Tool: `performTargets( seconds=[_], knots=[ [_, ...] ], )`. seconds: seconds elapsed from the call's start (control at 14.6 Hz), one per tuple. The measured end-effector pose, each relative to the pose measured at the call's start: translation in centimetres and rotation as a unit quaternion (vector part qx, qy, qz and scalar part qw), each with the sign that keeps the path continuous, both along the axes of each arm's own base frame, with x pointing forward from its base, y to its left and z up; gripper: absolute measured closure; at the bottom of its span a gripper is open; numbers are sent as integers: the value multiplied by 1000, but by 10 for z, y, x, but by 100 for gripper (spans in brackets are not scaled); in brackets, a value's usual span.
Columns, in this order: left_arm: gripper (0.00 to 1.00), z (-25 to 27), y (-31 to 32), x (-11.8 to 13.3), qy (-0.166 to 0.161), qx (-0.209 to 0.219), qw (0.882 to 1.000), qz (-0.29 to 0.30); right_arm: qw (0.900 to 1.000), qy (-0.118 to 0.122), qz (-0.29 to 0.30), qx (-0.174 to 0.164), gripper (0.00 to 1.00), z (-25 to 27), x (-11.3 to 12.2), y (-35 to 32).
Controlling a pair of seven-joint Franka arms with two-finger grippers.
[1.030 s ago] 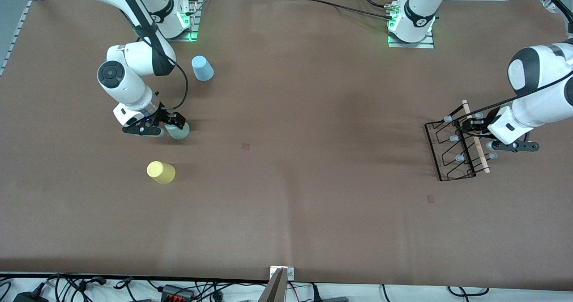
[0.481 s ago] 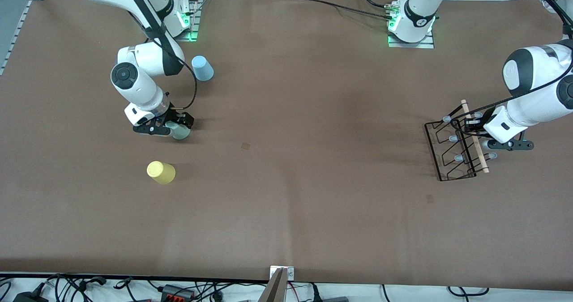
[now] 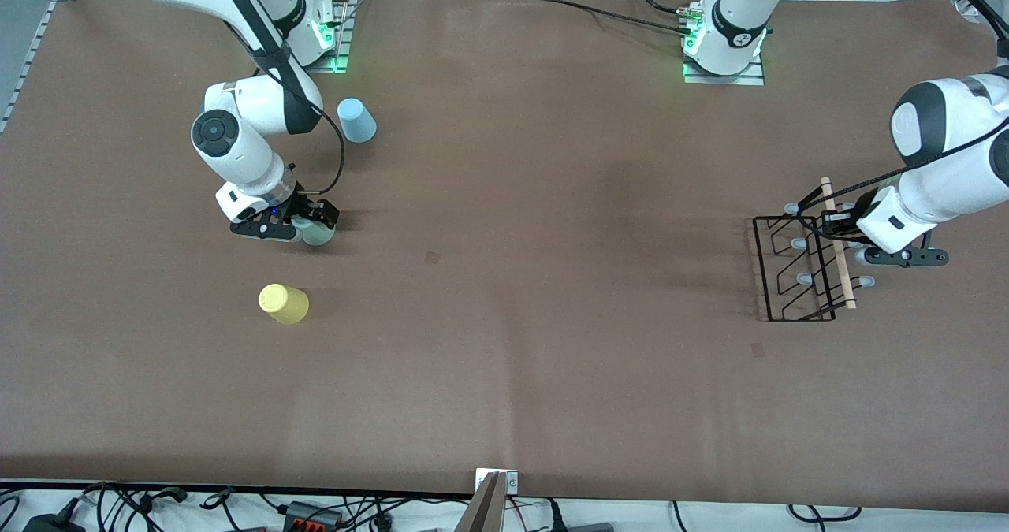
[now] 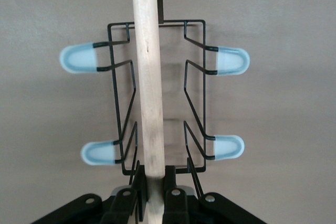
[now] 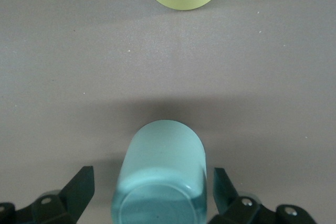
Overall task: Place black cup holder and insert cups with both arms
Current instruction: 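Carry the cup holder toward the table middle with the left gripper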
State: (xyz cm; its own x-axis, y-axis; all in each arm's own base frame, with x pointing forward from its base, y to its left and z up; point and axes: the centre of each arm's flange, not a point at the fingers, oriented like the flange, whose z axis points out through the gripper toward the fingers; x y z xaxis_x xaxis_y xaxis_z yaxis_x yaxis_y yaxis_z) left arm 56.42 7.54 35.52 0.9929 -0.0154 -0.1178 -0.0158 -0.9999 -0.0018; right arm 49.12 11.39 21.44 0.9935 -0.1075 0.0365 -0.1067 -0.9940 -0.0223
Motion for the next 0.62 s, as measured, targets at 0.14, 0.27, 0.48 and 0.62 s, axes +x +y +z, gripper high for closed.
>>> performTargets(
  seconds=[0.14, 0.27, 0.48, 0.62],
  knots=[
    [84, 22, -15, 7, 6, -2, 1000, -13, 1000, -1, 0, 0, 0, 0, 0, 0],
    [84, 39, -38, 10, 16, -5, 1000, -26, 1000, -1, 0, 0, 2, 0, 0, 0],
    [84, 53, -97, 11, 29, -8, 998, -48, 1000, -5, -1, 1, 33, 3, 2, 0],
    [84, 62, -148, 9, 24, -6, 999, -39, 1000, -8, 0, 2, 33, 6, 3, 0]
  ],
)
